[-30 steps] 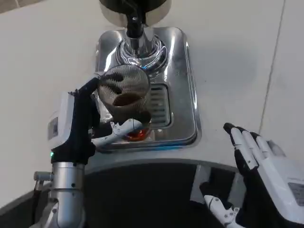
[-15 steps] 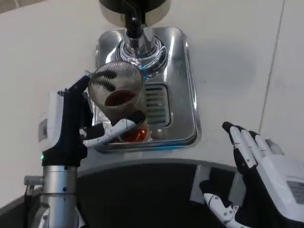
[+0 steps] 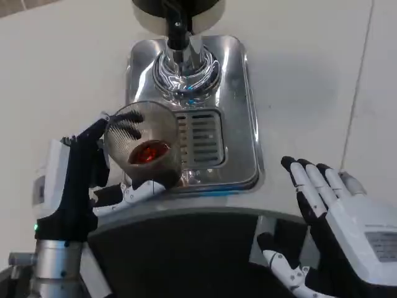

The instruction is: Grasp the cup under the faucet to collect the drink, then remove the cup.

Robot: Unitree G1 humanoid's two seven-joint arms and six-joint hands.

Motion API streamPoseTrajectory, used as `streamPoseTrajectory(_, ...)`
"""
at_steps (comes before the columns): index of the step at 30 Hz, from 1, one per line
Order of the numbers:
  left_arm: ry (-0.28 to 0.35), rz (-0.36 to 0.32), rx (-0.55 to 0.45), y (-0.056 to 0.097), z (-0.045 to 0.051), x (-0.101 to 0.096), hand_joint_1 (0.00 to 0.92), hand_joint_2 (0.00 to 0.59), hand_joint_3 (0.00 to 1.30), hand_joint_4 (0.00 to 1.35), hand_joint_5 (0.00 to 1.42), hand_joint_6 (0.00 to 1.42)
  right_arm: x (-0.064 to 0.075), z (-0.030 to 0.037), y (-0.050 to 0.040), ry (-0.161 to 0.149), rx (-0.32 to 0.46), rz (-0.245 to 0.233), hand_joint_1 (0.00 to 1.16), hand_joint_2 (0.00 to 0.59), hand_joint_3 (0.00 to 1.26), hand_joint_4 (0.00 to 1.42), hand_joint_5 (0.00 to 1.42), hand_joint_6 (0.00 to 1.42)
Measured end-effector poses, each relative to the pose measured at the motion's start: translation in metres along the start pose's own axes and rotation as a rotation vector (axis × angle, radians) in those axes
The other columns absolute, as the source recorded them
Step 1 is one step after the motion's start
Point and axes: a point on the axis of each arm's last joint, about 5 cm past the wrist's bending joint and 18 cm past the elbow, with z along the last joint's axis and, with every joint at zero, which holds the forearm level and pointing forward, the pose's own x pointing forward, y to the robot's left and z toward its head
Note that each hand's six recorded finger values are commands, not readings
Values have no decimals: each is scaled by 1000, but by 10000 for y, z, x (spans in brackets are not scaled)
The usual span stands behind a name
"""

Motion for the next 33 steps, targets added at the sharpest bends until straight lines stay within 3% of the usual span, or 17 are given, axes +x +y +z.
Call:
streamPoseTrajectory(13, -80, -37, -20, 154, 120, -125, 789, 64, 1205, 1306, 1373, 1424, -28, -54, 5, -106, -96, -40, 147, 497, 0, 0, 0, 0)
streamPoseTrajectory(21, -125, -92, -41, 214, 209, -247, 789, 64, 1211, 1306, 1373, 1424, -58, -93, 46, -125, -101, -65, 166, 530, 0, 0, 0, 0)
streamPoseTrajectory(28, -173, -155, -60, 272, 281, -338, 789, 65, 1215, 1306, 1373, 1424, -133, -89, 88, -159, -96, -132, 166, 530, 0, 0, 0, 0)
streamPoseTrajectory(33, -200, -193, -79, 294, 327, -408, 789, 66, 1216, 1306, 1373, 1424, -178, -87, 147, -174, -102, -128, 165, 535, 0, 0, 0, 0)
